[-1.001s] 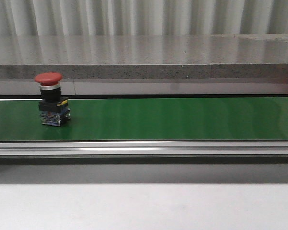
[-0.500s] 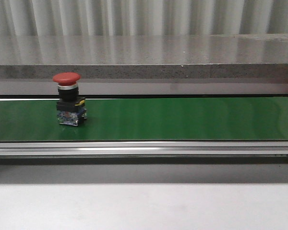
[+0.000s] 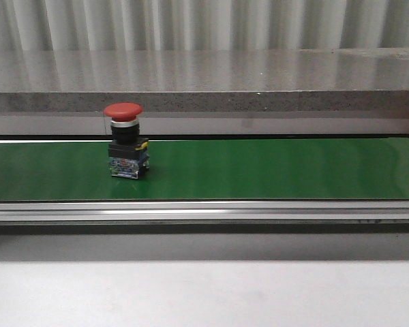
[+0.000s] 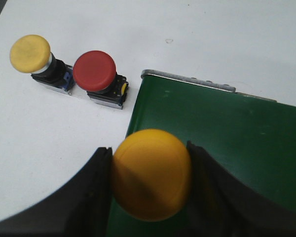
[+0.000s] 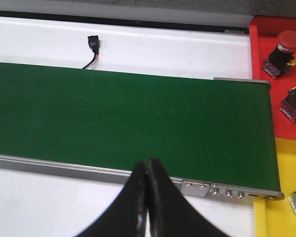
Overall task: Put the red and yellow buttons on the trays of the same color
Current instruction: 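Set the yellow button on the belt and open the left gripper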
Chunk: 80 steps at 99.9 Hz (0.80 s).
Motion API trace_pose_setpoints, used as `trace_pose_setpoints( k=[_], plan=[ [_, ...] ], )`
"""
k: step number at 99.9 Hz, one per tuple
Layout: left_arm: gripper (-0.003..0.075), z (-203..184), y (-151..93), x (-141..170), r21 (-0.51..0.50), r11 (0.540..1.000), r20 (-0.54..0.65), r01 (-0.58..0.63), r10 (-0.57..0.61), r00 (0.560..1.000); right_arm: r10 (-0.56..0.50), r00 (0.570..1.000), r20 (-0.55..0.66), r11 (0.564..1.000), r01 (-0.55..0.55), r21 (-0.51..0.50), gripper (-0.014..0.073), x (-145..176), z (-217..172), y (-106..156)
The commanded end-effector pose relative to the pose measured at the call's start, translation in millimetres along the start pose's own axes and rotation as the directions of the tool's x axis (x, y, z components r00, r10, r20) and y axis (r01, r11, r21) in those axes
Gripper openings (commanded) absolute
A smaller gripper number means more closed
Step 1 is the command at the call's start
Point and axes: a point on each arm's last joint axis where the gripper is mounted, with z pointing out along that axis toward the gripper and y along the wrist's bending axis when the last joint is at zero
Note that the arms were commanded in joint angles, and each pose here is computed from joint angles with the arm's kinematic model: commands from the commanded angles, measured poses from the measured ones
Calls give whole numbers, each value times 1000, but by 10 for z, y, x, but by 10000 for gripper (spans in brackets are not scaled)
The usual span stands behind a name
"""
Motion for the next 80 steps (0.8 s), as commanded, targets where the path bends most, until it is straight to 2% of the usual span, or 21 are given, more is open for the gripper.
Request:
trace_pose_setpoints(
  k=[1,14,23,33,45,52,59,80],
  plan=[
    [-20,-99,-38,-133,36,999,89,-1,-2,996,-5,997,78,1000,5,8,-67,-112,-55,4],
    [-13,-81,-45,-124,39,999,79,1,-4,997,-5,997,78,1000,5,8,-67,-112,-55,4],
    [55,-81,-45,-124,40,999,79,-4,1,997,-5,997,78,1000,5,8,-67,-112,-55,4],
    [224,-83,-60,-120,46,999,77,-16,12,997,-5,997,78,1000,5,8,-67,-112,-55,4],
    [502,-99,-141,-101,62,997,72,-35,31,997,-5,997,78,1000,5,8,-67,-112,-55,4],
    [606,-119,-198,-86,72,996,69,-51,46,997,-5,997,78,1000,5,8,-67,-112,-55,4],
    [639,-153,-248,-73,81,995,70,-65,60,996,-5,997,78,1000,5,8,-67,-112,-55,4],
    [640,-344,-357,-69,112,988,116,-107,94,989,-5,997,78,1000,5,8,-67,-112,-55,4]
  ],
)
